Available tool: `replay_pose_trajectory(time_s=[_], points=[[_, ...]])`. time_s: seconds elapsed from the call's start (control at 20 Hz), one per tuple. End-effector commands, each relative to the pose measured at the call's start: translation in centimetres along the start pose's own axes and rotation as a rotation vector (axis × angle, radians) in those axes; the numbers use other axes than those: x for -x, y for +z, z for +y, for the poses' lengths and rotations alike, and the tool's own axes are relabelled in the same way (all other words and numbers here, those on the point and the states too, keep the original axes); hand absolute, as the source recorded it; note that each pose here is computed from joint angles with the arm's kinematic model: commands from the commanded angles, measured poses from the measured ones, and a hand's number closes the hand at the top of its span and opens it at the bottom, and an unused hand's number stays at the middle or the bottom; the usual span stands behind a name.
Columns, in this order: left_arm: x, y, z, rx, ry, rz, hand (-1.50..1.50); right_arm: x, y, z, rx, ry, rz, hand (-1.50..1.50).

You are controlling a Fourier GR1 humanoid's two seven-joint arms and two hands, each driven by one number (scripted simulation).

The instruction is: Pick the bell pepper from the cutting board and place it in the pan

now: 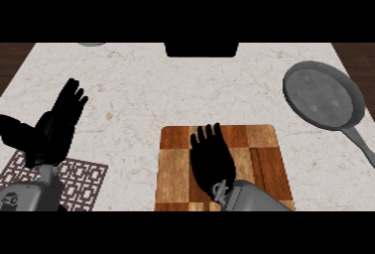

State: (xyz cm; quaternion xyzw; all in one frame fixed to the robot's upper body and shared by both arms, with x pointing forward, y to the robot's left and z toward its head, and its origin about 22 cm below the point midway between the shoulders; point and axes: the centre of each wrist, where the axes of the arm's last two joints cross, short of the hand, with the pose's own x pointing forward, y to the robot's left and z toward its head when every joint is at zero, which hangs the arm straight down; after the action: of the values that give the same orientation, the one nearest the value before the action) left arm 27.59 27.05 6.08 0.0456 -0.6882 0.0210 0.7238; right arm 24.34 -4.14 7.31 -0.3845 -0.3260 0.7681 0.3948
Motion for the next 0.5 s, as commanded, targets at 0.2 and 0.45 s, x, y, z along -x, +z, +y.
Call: replay_pose_trajectory(time_s=[0.2, 0.45], points=[[1.0, 0.1, 0.2, 0.03, 0.008, 0.007, 0.0, 0.6, -2.6, 1.7, -0.008, -0.002, -0.001, -1.5], [0.9, -1.7, 1.4, 0.004, 0.006, -0.003, 0.0, 1.6, -3.3, 3.0, 0.008, -0.052, -0.02, -1.5]])
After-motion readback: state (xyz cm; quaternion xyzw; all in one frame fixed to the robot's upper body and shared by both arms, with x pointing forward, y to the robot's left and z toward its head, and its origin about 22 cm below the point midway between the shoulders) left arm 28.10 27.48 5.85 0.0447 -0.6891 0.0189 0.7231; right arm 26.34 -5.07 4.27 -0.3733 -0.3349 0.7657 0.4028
